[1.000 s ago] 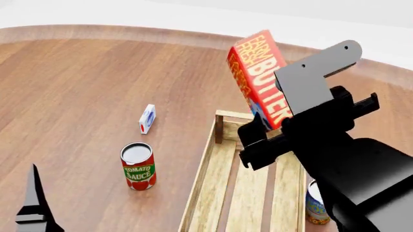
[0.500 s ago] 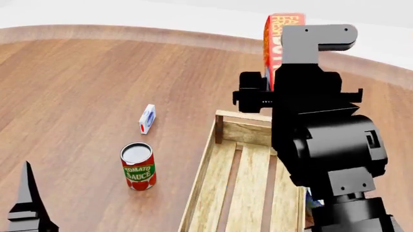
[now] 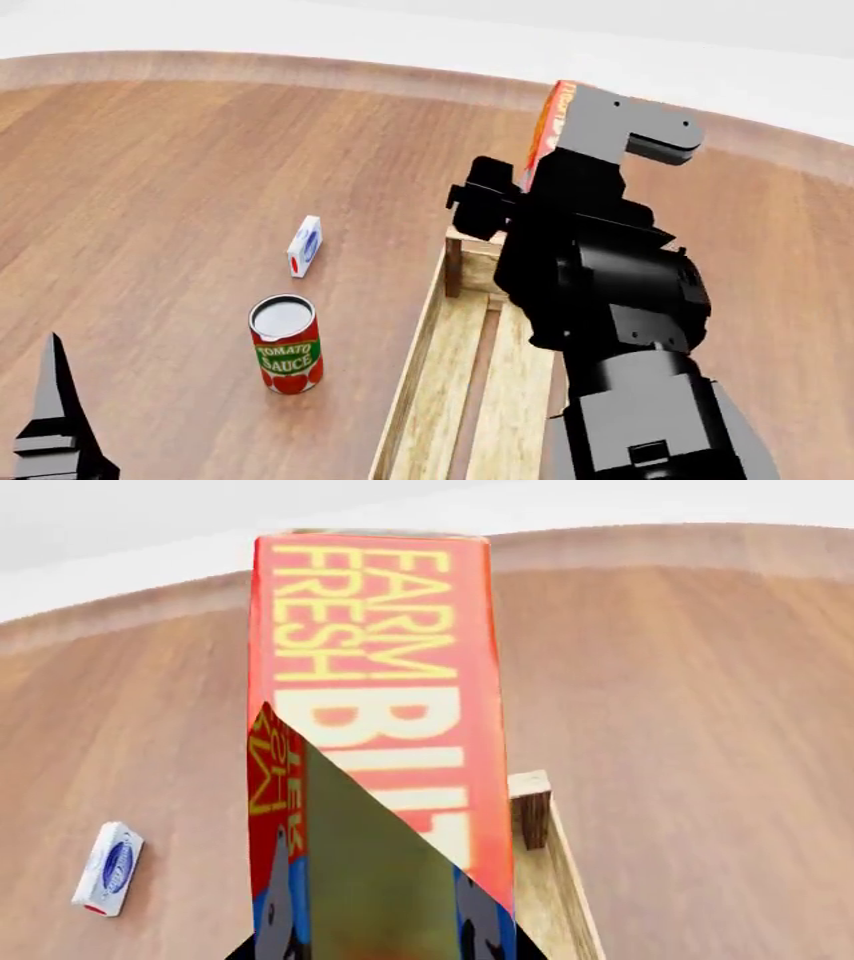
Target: Pick up the butter and put it in the tray.
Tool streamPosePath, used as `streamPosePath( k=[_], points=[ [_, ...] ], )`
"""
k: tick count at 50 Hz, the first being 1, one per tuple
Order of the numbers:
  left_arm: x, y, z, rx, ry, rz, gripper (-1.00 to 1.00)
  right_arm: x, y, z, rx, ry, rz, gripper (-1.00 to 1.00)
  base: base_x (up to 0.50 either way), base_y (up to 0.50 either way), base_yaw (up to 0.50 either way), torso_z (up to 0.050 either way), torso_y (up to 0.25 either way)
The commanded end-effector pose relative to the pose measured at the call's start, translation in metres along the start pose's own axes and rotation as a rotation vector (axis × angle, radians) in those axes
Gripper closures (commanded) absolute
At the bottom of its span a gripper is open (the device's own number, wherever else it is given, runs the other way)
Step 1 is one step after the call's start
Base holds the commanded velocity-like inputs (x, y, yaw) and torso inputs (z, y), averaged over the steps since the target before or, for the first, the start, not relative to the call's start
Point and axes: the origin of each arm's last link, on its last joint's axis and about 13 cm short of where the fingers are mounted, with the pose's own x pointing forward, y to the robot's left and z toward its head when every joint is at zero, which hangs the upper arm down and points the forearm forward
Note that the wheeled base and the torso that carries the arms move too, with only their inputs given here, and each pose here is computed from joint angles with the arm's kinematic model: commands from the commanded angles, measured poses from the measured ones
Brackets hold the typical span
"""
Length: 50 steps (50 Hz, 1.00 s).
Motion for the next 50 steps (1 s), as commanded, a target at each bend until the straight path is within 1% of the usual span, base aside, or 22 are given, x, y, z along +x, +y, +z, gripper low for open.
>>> streamPosePath(
  k=[1, 3, 4, 7, 8, 14, 20, 21, 23, 24, 26, 27, 36, 41, 50],
  points=[
    [0.002, 0.0, 0.001, -0.026, -0.006, -0.016, -1.0, 0.001, 0.013, -0.004, -0.023, -0.017, -0.028, 1.0, 0.0, 0.0, 0.0, 0.0, 0.0],
    [0.002, 0.0, 0.001, -0.026, -0.008, -0.016, -1.0, 0.0, 0.014, -0.008, -0.02, 0.017, -0.028, 1.0, 0.0, 0.0, 0.0, 0.0, 0.0],
    [0.002, 0.001, 0.002, -0.026, -0.009, -0.015, -1.0, 0.001, 0.013, -0.011, -0.035, 0.023, -0.048, 1.0, 0.0, 0.0, 0.0, 0.0, 0.0],
    [0.001, 0.0, 0.002, -0.026, -0.009, -0.015, -1.0, 0.002, 0.013, -0.013, -0.025, 0.038, -0.051, 1.0, 0.0, 0.0, 0.0, 0.0, 0.0],
    [0.001, 0.0, 0.002, -0.026, -0.008, -0.016, -1.0, 0.002, 0.013, -0.014, -0.035, 0.043, -0.059, 1.0, 0.0, 0.0, 0.0, 0.0, 0.0],
    [0.001, 0.001, 0.003, -0.024, -0.008, -0.015, -1.0, 0.002, 0.014, -0.019, -0.025, 0.068, -0.055, 1.0, 0.0, 0.0, 0.0, 0.0, 0.002],
    [0.001, -0.001, 0.001, -0.025, -0.006, -0.02, -1.0, 0.002, 0.014, -0.023, -0.037, 0.095, -0.058, 1.0, 0.0, 0.0, 0.0, 0.002, 0.002],
    [0.001, -0.001, 0.002, -0.026, -0.006, -0.021, -1.0, 0.002, 0.014, -0.023, -0.02, 0.113, -0.051, 1.0, 0.0, 0.0, 0.0, 0.0, 0.0],
    [0.001, -0.001, 0.002, -0.025, -0.006, -0.02, -1.0, 0.002, 0.013, -0.023, -0.026, 0.119, -0.062, 1.0, 0.0, 0.0, 0.0, 0.0, 0.0],
    [0.001, -0.001, 0.002, -0.025, -0.007, -0.02, -1.0, 0.0, 0.013, -0.027, -0.031, 0.164, -0.044, 1.0, 0.0, 0.0, 0.0, 0.0, 0.0],
    [0.001, -0.001, 0.002, -0.025, -0.007, -0.02, -1.0, 0.0, 0.012, -0.028, -0.044, 0.185, -0.037, 1.0, 0.0, 0.0, 0.0, 0.0, 0.0],
    [0.001, -0.001, 0.002, -0.025, -0.008, -0.021, -1.0, -0.001, 0.011, -0.029, -0.078, 0.202, -0.022, 1.0, 0.0, 0.0, 0.0, 0.0, 0.0],
    [0.001, -0.001, 0.001, -0.026, -0.006, -0.023, -1.0, 0.0, 0.007, -0.031, -0.055, 0.231, -0.039, 1.0, 0.0, 0.0, 0.0, 0.0, 0.001],
    [0.002, -0.001, 0.0, -0.027, -0.005, -0.022, -1.0, 0.001, 0.006, -0.035, -0.078, 0.229, -0.05, 1.0, 0.0, 0.0, 0.0, 0.002, 0.002],
    [0.002, 0.0, 0.0, -0.026, -0.004, -0.021, -1.0, 0.002, 0.006, -0.04, -0.082, 0.238, -0.052, 1.0, 0.0, 0.0, 0.0, 0.0, 0.001]
  ],
)
